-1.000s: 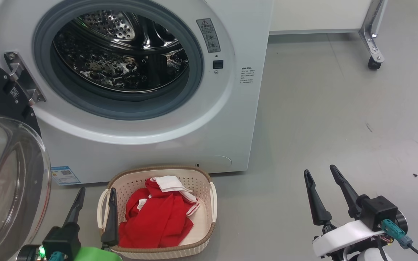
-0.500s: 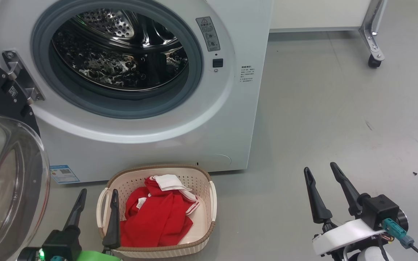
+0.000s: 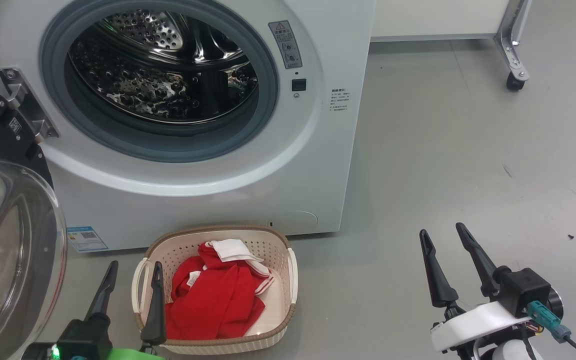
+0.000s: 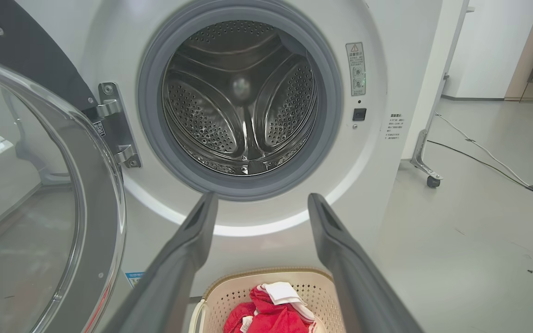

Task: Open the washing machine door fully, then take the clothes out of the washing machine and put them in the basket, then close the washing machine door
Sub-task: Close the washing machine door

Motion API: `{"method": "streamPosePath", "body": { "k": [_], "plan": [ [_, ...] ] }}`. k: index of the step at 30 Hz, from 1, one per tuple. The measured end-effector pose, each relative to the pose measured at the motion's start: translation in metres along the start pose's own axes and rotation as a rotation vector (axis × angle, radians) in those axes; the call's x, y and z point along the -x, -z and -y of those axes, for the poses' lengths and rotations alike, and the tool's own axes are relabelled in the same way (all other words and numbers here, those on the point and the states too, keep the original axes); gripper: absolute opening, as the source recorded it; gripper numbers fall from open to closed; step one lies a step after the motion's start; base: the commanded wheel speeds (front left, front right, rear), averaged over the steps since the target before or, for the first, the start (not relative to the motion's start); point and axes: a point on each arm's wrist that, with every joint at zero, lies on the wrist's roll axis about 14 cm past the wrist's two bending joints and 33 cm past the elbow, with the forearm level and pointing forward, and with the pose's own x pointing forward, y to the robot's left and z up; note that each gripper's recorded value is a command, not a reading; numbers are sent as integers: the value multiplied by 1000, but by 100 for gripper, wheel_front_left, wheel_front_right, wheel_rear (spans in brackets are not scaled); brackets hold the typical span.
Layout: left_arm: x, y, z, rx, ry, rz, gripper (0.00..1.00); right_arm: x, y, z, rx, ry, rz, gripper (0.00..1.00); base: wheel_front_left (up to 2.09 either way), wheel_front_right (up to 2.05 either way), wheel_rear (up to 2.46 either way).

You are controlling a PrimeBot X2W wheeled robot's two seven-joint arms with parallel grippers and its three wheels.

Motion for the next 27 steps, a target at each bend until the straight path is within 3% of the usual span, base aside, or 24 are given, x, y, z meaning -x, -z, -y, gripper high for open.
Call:
{"method": "streamPosePath", "body": {
  "k": [27],
  "plan": [
    [3,-8,7,-5,16,10,100,2,-3,1,1,6,9,100,-67,67,0]
  ]
}}
